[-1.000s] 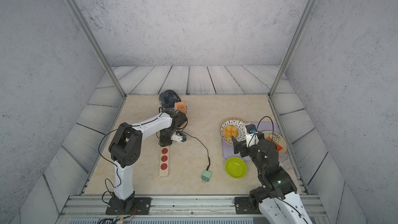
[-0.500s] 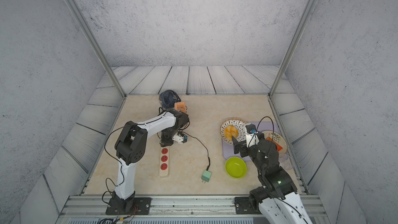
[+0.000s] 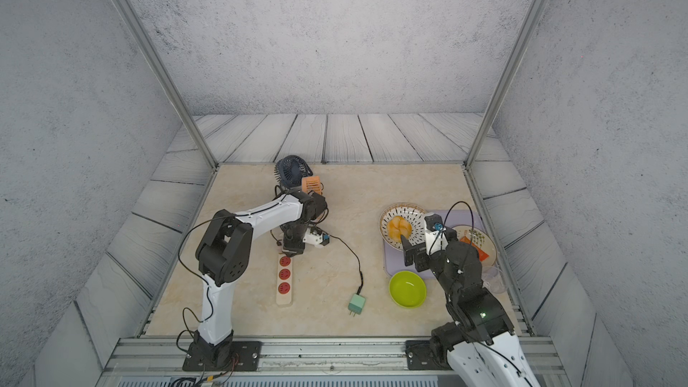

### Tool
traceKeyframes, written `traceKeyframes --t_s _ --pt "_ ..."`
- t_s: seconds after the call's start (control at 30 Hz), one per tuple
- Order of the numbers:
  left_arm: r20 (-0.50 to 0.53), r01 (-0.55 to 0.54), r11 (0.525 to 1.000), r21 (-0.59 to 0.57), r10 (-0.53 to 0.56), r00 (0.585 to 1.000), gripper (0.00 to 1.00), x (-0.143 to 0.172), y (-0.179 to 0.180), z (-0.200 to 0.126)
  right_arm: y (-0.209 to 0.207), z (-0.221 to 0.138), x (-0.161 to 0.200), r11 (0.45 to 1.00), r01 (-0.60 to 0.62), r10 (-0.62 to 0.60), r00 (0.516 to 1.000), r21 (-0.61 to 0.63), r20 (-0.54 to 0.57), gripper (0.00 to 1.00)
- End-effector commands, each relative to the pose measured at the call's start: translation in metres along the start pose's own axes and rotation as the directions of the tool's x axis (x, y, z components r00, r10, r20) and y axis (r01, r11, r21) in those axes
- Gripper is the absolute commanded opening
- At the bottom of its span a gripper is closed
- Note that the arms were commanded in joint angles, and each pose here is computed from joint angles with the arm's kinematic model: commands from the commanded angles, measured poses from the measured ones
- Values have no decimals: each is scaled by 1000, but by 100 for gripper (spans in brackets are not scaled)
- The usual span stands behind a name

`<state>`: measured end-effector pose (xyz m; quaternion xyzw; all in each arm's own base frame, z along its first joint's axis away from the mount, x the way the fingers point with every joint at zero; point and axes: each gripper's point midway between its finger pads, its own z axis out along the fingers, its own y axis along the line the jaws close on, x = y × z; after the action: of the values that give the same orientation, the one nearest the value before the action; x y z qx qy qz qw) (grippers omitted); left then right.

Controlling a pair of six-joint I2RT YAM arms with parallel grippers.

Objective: Plug the desk fan into the power strip
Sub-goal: Insert the plug into the socket.

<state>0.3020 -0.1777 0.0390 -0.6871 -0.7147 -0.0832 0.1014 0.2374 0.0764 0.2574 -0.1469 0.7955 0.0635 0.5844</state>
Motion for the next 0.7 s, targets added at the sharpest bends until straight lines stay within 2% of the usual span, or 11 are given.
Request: traceKeyframes --t_s 0.0,0.07,0.2,0.37,0.5,0.67 --pt "159 -31 997 68 20 987 64 -31 -15 -11 -3 -2 -1 1000 3 -3 1000 17 12 99" --pt "178 -34 998 54 23 984 69 -30 -17 -21 -2 -1 -2 1000 3 -4 1000 9 12 99" --pt "191 -29 999 47 19 981 72 -24 -21 -40 -3 -2 0 1000 1 -1 1000 19 10 99" --pt "259 -17 1000 21 11 966 76 -17 -30 -72 -2 -1 -1 1000 2 -2 1000 13 10 99" --pt "289 3 1000 -8 -1 957 77 -5 -34 -89 -3 -1 0 1000 5 -5 1000 18 8 99" --pt "317 59 998 -38 -44 947 74 16 -24 -94 -3 -1 0 1000 2 -2 1000 17 7 99"
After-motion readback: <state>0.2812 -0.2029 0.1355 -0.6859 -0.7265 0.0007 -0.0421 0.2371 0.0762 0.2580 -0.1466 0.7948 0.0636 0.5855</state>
